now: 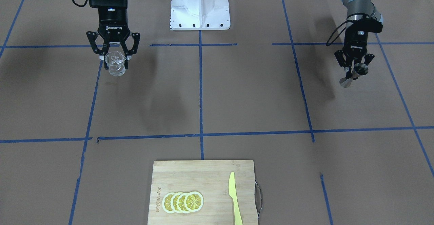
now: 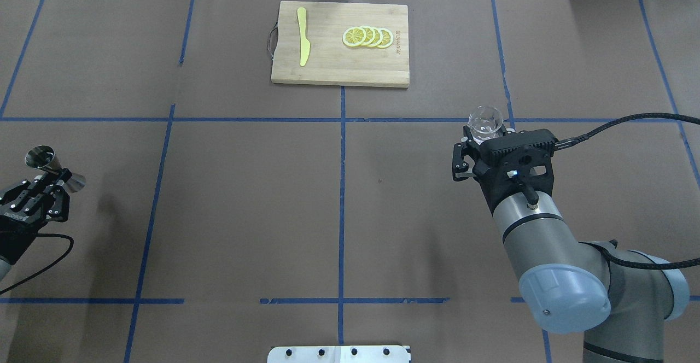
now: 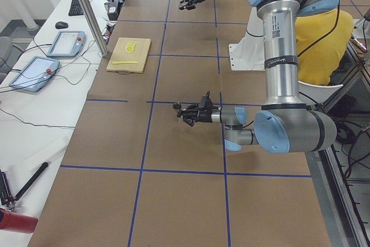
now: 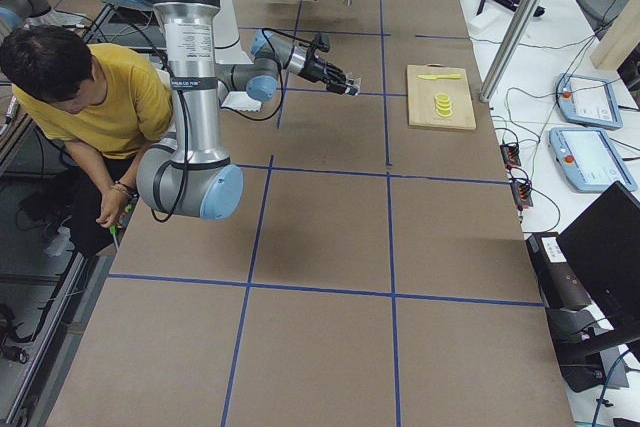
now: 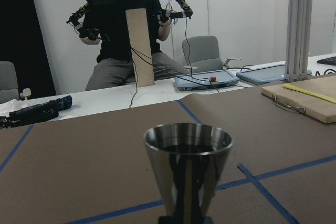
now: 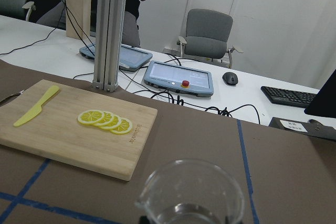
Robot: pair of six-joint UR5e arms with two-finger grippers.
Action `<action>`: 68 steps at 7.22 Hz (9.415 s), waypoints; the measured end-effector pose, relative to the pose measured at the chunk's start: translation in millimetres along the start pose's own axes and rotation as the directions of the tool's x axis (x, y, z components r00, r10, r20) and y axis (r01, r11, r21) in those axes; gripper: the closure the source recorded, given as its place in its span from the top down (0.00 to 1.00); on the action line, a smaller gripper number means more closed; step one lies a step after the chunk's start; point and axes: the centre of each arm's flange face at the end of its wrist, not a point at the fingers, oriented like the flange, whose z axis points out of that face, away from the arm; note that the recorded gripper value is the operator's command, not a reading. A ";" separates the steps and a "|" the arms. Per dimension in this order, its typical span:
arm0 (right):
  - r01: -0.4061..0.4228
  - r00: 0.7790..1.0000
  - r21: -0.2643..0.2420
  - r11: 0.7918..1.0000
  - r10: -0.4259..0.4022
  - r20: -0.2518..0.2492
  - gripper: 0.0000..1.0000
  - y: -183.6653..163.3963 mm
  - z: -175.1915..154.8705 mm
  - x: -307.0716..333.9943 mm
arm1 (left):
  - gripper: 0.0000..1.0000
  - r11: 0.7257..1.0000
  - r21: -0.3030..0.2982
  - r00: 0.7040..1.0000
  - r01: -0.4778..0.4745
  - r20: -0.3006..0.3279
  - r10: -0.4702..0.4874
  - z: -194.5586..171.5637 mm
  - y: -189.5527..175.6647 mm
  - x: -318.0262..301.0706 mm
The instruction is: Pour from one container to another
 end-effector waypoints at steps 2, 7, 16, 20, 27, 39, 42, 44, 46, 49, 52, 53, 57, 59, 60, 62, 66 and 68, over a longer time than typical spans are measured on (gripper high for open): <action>-0.005 1.000 0.002 1.000 0.005 0.003 0.00 -1.9 -0.9 -1.0 | 0.00 0.999 -0.027 0.999 0.046 -0.012 -0.046 -6.0 14.2 4.5; -0.013 1.000 0.005 1.000 0.013 0.010 0.00 -5.7 -3.7 -2.1 | 0.00 1.000 0.018 1.000 0.005 0.031 -0.006 -20.1 37.1 4.8; -0.016 1.000 0.006 1.000 0.016 0.013 0.00 -7.0 -4.6 -2.7 | 0.00 1.000 0.025 1.000 0.013 0.016 -0.013 -32.3 51.5 22.3; -0.016 1.000 0.005 1.000 0.016 0.013 0.00 -6.9 -4.9 -2.9 | 0.00 1.000 0.019 1.000 0.022 0.007 -0.022 -33.7 53.6 26.6; -0.018 1.000 0.006 1.000 0.018 0.015 0.00 -7.3 -5.3 -3.9 | 0.15 1.000 0.010 1.000 0.019 -0.001 -0.019 -36.1 57.3 29.9; -0.030 0.999 0.012 0.999 0.030 0.023 0.00 -13.8 -9.7 -3.9 | 1.00 0.998 0.016 0.999 0.053 -0.016 -0.052 -38.7 48.7 38.4; -0.029 0.999 0.011 1.000 0.029 0.023 0.00 -13.5 -9.6 -3.6 | 1.00 0.996 0.037 0.997 0.080 -0.015 -0.080 -41.8 42.6 31.0; -0.028 0.999 0.011 1.000 0.028 0.022 0.00 -13.0 -9.3 -3.6 | 1.00 0.994 0.061 0.996 0.089 -0.005 -0.089 -43.2 35.8 29.9; -0.028 0.999 0.011 1.000 0.028 0.022 0.00 -12.8 -9.1 -3.7 | 1.00 0.993 0.073 0.996 0.092 -0.008 -0.092 -44.0 26.3 37.2; -0.028 0.999 0.011 1.000 0.027 0.022 0.00 -12.7 -9.1 -3.6 | 1.00 0.993 0.077 0.996 0.089 -0.009 -0.088 -50.8 7.4 30.5; -0.027 0.999 0.010 1.000 0.026 0.021 0.00 -12.2 -8.7 -3.6 | 1.00 0.991 0.097 0.995 0.094 -0.038 -0.091 -56.8 -15.9 33.4; -0.026 0.999 0.010 1.000 0.026 0.020 0.00 -11.9 -8.6 -3.4 | 1.00 0.990 0.104 0.994 0.091 -0.067 -0.084 -57.6 -23.9 30.7; -0.025 1.000 0.010 1.000 0.025 0.020 0.00 -11.4 -8.3 -3.3 | 1.00 0.991 0.124 0.987 0.058 -0.158 -0.038 -23.4 -72.8 -6.7; -0.024 1.000 0.010 1.000 0.023 0.018 0.00 -10.8 -7.8 -3.3 | 1.00 0.994 0.109 0.985 -0.003 -0.172 0.022 -2.0 -97.7 -35.9; -0.022 1.000 0.010 1.000 0.022 0.017 0.00 -10.1 -7.3 -3.1 | 1.00 0.995 0.091 0.986 -0.043 -0.156 0.057 11.0 -111.0 -50.7; -0.019 1.000 0.009 1.000 0.018 0.014 0.00 -8.4 -6.2 -3.0 | 1.00 0.993 0.031 0.988 -0.117 -0.096 0.119 57.3 -149.5 -70.5; -0.020 1.000 0.000 1.000 0.020 -0.001 0.00 3.2 2.3 -3.9 | 1.00 0.956 -0.257 0.990 -0.140 -0.046 0.133 132.6 -246.2 -141.3; -0.054 0.998 0.000 0.999 0.054 -0.015 0.00 20.0 14.8 -4.5 | 1.00 0.894 -0.414 0.984 -0.170 -0.030 0.174 133.3 -270.0 -192.5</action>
